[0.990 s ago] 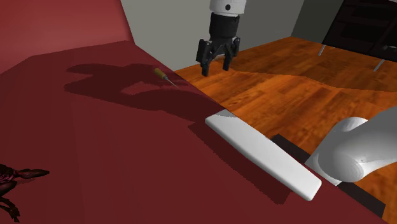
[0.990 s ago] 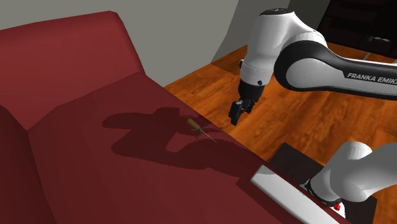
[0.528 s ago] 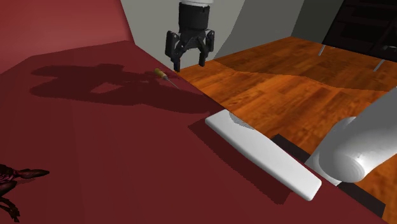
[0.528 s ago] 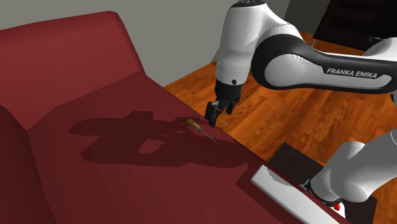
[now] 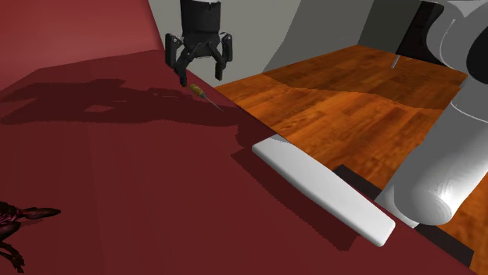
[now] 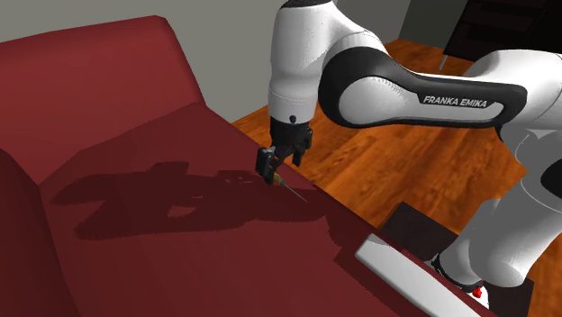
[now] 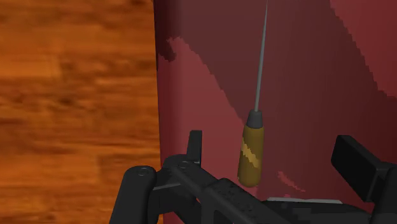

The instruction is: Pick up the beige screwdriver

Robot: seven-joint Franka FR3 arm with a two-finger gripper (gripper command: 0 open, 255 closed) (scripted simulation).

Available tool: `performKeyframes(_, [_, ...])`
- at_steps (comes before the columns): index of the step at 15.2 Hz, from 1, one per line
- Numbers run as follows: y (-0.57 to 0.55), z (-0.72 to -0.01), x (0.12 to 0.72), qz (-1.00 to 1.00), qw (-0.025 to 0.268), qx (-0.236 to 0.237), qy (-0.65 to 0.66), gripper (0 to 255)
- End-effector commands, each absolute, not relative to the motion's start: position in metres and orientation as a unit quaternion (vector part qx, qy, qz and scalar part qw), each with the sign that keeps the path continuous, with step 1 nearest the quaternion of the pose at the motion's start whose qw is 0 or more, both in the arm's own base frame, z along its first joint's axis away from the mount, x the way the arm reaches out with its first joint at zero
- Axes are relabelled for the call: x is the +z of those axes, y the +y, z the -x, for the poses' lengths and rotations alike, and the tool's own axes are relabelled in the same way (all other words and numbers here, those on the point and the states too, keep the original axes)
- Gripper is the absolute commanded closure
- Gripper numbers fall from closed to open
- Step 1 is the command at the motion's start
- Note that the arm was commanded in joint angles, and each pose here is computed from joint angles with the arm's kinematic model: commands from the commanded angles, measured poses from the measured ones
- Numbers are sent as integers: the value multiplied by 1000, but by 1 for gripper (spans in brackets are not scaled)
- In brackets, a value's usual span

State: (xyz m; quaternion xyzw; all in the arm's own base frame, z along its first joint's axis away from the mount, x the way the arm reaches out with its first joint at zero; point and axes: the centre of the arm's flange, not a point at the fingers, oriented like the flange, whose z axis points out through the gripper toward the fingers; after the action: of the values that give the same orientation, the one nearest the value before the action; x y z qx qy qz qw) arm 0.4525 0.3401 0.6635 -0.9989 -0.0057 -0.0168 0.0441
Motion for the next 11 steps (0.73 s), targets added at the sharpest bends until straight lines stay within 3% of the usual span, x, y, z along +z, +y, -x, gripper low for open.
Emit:
performKeyframes(1, [341,-452,654,999,44,-17,-5,0])
performKeyframes(6, [341,-452,635,999,44,-17,-5,0])
performKeyframes(7, [341,-452,635,999,44,-17,-5,255])
performKeyframes(11, [341,-452,635,999,44,-17,-5,255])
